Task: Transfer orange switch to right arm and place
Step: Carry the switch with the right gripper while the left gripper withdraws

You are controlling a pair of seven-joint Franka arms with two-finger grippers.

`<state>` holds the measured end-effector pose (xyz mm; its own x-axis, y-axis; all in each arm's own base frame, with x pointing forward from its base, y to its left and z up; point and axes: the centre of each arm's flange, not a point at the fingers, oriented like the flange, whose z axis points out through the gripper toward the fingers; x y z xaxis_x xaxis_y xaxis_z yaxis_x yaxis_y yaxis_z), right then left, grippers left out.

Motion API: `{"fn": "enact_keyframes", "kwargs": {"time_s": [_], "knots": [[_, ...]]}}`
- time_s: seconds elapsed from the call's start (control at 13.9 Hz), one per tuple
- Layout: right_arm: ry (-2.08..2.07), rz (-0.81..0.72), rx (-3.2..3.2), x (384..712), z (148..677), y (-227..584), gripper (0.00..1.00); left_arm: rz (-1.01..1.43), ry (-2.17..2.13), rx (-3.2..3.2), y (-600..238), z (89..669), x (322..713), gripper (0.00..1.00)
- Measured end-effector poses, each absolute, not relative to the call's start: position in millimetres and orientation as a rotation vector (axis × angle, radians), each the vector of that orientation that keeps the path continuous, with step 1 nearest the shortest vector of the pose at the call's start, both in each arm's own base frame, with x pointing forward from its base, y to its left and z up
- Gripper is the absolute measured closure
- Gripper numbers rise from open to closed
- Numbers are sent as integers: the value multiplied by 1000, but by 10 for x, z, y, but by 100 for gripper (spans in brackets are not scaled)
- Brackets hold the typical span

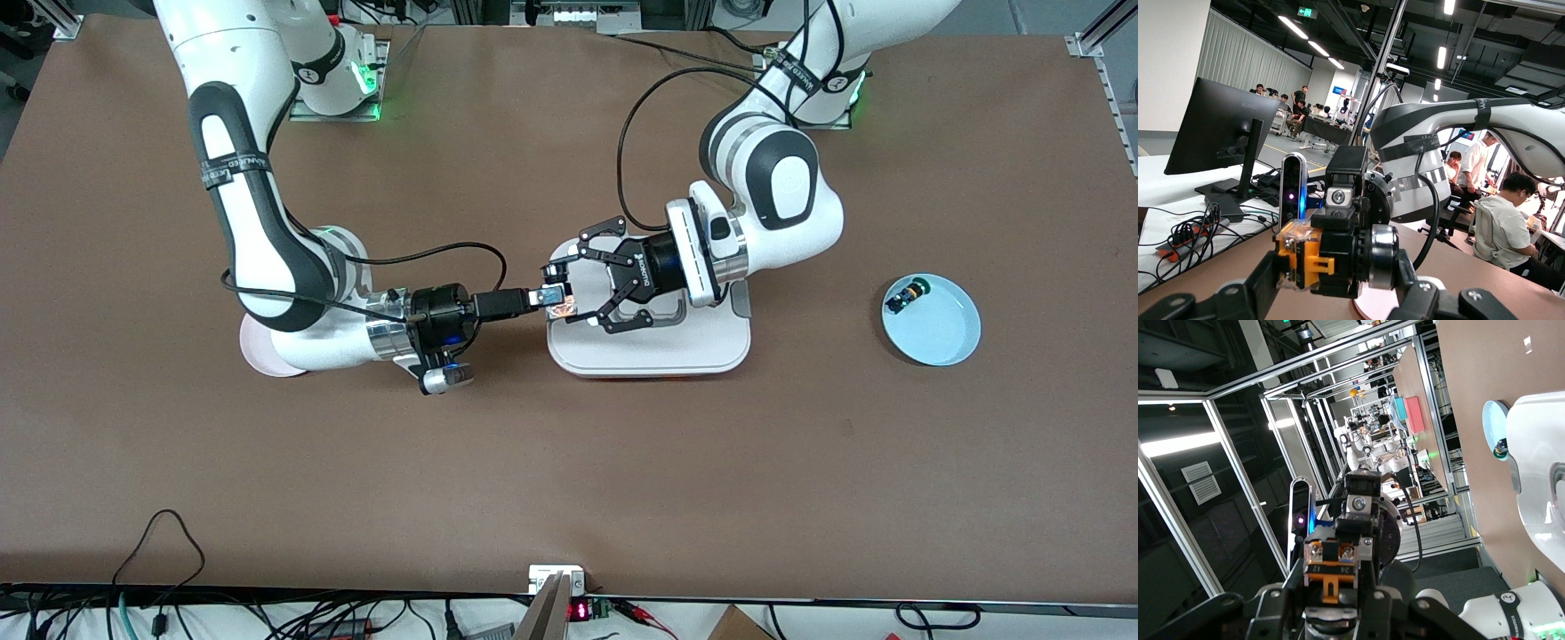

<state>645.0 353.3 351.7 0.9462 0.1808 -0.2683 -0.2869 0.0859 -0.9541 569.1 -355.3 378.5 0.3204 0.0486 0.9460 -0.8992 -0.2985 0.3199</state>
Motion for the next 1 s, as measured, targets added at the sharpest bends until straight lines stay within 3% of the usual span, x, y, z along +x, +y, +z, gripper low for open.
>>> {"fn": "enact_keyframes", "kwargs": {"time_s": [0.43, 0.5, 0.65, 1.0], "knots": [[74, 333, -1439, 6447, 3497, 3541, 65, 1177, -811, 1567, -3548, 3779, 5691, 28], [56, 313, -1436, 6441, 3497, 3558, 65, 1179, -809, 1565, -3550, 3796, 5698, 23], [28, 290, -1431, 6410, 3491, 3619, 66, 1195, -805, 1560, -3520, 3861, 5744, 3], [17, 242, -1428, 6428, 3477, 3629, 66, 1227, -807, 1544, -3065, 3872, 5900, 0]]}}
